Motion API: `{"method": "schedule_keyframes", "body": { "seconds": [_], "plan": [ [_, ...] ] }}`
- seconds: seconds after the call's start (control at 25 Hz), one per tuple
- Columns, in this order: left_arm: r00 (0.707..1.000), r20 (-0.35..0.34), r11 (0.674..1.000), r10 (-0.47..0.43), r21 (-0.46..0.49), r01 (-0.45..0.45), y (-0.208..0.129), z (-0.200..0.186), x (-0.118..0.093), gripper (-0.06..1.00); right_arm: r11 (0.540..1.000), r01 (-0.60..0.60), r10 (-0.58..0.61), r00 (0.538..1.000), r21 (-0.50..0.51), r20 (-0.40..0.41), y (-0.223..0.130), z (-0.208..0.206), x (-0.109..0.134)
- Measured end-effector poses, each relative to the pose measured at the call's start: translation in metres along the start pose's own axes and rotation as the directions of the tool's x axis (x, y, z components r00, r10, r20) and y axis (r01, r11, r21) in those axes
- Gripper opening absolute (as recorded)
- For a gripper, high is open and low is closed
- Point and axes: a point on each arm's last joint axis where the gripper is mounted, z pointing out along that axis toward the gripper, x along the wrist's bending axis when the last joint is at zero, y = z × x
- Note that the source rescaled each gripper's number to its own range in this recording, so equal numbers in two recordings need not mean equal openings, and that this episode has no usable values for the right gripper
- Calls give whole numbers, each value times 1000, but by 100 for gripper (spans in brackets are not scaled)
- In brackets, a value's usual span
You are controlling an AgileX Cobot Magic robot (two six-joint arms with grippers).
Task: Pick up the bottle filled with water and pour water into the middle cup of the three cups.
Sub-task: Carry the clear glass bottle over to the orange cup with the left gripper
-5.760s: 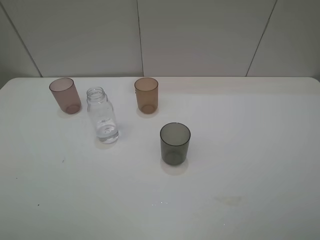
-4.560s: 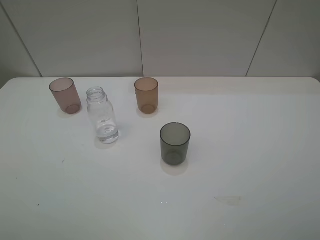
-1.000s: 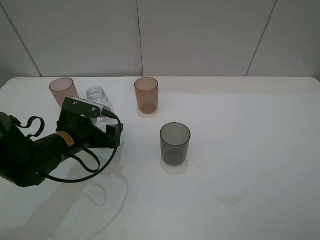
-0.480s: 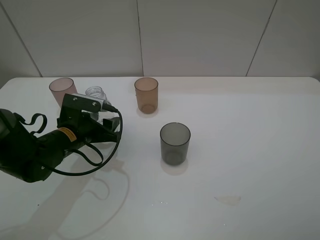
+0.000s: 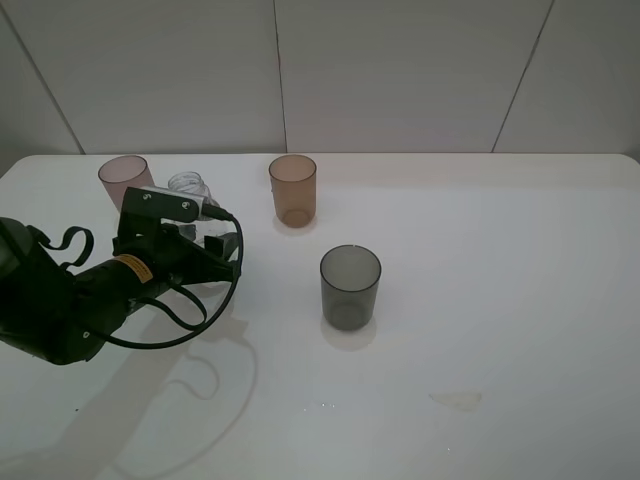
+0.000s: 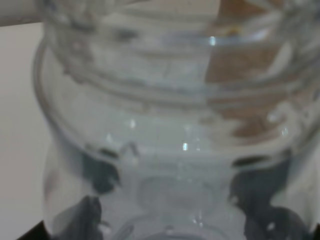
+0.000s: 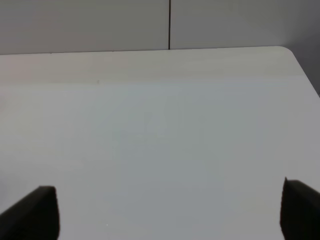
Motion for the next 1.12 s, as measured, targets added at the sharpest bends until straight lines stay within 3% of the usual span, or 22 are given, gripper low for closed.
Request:
{"method": "schedule_keyframes", "body": {
  "seconds": [0.32, 0.6, 0.92, 1.12],
  "plan": [
    [1000, 1, 1000, 7, 6, -7, 2, -5, 0, 3, 1000, 0, 0, 1000, 0, 0, 0, 0, 0],
    [995, 21, 992, 96, -85, -94, 42, -13, -5, 3, 1000, 0, 0, 1000, 0, 0, 0, 0, 0],
    [966, 81, 967, 244, 56, -248, 95, 10, -20, 3, 1000, 0, 0, 1000, 0, 0, 0, 0, 0],
    [917, 190, 901, 351, 200, -386, 126, 28, -32, 3, 1000, 0, 0, 1000, 0, 0, 0, 0, 0]
  ]
}}
